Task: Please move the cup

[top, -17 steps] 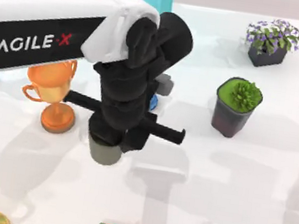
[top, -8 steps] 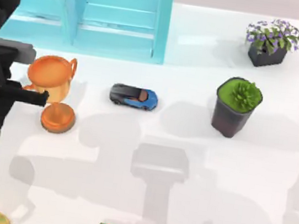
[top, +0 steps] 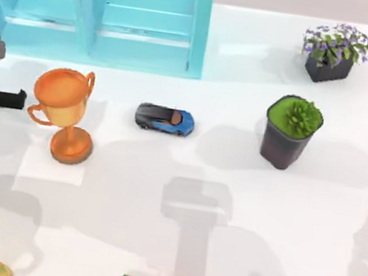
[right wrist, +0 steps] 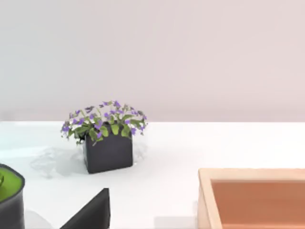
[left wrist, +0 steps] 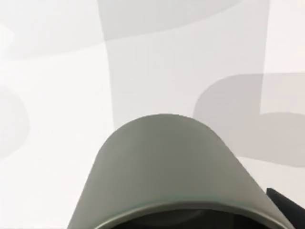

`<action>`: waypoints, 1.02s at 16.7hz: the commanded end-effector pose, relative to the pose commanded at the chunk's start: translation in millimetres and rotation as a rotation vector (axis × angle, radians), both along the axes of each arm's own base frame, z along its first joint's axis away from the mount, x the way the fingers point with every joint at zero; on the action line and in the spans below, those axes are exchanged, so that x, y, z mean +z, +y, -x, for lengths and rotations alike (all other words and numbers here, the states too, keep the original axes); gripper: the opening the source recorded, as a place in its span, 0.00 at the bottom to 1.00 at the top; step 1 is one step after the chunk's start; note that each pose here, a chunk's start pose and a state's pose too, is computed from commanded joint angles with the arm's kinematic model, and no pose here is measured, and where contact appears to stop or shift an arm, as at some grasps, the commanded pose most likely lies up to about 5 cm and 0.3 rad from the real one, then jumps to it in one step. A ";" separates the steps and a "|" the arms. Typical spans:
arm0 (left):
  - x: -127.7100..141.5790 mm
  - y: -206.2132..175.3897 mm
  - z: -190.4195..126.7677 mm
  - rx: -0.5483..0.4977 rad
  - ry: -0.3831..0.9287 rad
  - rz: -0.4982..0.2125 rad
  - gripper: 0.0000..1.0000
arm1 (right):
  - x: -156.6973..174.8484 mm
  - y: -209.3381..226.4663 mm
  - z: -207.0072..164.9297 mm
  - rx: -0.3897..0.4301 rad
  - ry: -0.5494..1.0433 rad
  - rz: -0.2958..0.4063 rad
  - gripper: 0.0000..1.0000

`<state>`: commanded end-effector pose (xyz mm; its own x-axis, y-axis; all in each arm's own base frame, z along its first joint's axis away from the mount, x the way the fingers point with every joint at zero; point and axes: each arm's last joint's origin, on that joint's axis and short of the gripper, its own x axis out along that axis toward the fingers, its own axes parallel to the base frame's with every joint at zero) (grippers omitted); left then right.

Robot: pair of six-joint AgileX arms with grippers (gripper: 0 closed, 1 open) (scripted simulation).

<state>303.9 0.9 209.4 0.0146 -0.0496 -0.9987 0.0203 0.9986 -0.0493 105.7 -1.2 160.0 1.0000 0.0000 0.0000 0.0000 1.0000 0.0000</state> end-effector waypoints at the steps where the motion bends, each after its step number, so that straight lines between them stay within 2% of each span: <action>1: 0.1 -1.0 0.3 -0.005 0.002 -0.003 0.00 | 0.0 0.0 0.0 0.000 0.000 0.000 1.00; 5: -12.1 0.7 3.9 -0.037 0.013 0.000 0.00 | 0.0 0.0 0.0 0.000 0.000 0.000 1.00; 11: -59.4 4.4 5.8 -0.041 0.056 -0.013 0.00 | 0.0 0.0 0.0 0.000 0.000 0.000 1.00; 17: -64.7 6.6 -0.7 0.000 0.000 0.000 0.00 | 0.0 0.0 0.0 0.000 0.000 0.000 1.00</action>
